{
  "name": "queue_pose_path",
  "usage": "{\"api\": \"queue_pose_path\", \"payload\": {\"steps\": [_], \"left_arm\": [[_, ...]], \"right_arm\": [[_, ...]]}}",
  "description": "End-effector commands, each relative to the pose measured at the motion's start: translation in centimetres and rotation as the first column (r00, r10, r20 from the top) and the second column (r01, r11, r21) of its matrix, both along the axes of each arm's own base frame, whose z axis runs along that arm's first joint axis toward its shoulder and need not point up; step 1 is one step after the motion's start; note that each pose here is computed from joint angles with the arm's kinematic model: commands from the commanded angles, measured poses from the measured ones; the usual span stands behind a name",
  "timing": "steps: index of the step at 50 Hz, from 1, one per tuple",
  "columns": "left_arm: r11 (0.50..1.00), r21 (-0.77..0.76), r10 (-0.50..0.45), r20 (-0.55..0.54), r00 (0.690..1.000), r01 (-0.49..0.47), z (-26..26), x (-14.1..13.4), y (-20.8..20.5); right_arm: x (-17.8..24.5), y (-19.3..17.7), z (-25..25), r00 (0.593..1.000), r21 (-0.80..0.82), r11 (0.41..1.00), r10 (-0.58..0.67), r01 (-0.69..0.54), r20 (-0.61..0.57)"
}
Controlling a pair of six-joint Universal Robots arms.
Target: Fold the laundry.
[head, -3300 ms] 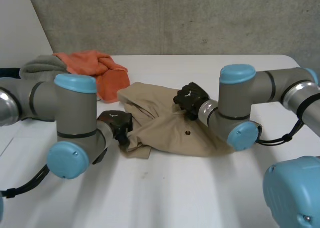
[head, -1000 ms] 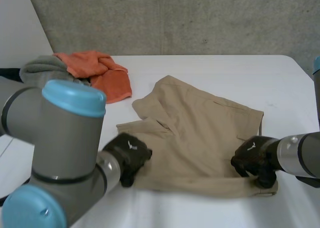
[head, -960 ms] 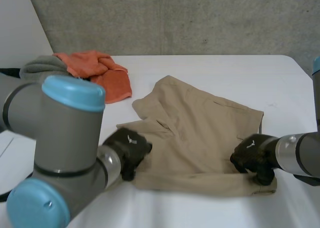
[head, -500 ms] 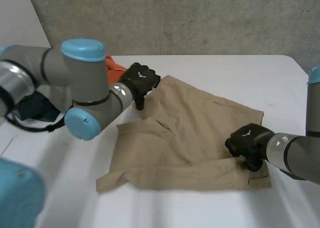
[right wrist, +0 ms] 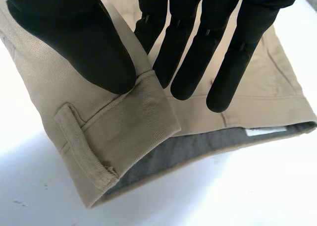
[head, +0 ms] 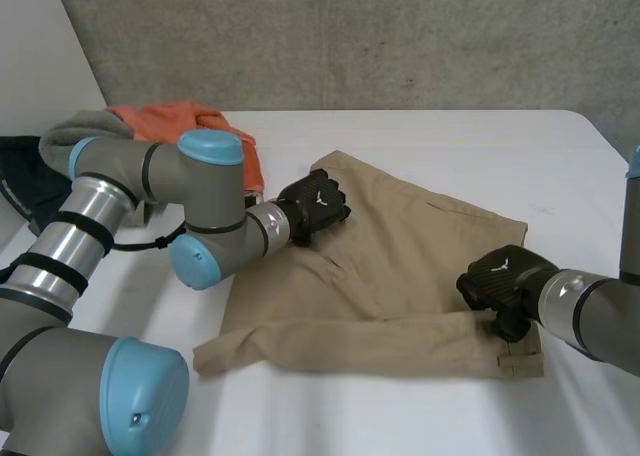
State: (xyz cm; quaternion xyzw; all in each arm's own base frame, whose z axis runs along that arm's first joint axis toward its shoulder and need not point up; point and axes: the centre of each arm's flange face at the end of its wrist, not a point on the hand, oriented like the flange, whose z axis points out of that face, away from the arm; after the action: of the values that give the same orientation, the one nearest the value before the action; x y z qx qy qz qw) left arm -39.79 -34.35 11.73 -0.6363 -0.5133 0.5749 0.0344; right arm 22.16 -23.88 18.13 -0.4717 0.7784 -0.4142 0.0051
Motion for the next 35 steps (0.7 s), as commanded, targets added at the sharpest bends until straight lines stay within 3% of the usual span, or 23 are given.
{"api": "queue_pose_path", "payload": {"steps": [1,8,14,20,28,35], "left_arm": [[0.999,-0.035,0.023,0.057,0.998,-0.021,-0.6,0.3,-0.2],[0.989,-0.071,0.14,0.104,0.985,-0.133,-0.2,0.7,-0.2],[0.943,-0.116,0.316,0.01,0.949,-0.312,2.9,0.9,-0.3],[0.924,-0.04,0.378,-0.047,0.925,-0.38,3.5,0.8,0.8],[0.865,0.036,0.499,0.054,0.865,-0.501,1.8,2.0,1.6],[0.837,0.092,0.537,0.049,0.842,-0.539,2.4,2.4,1.9]], "right_arm": [[-0.5,-0.4,1.3,1.0,-0.039,0.999,-0.018,0.019,0.025],[-0.8,-0.7,1.9,0.998,-0.053,0.998,-0.029,0.032,0.054],[-0.6,-0.3,1.7,0.998,-0.044,0.999,-0.019,0.021,0.052],[-0.3,0.1,1.3,0.999,-0.031,1.0,-0.004,0.005,0.047],[-0.3,0.0,1.1,0.999,-0.026,1.0,-0.007,0.008,0.044],[-0.3,-0.1,1.1,0.999,-0.032,0.999,-0.012,0.013,0.042]]}}
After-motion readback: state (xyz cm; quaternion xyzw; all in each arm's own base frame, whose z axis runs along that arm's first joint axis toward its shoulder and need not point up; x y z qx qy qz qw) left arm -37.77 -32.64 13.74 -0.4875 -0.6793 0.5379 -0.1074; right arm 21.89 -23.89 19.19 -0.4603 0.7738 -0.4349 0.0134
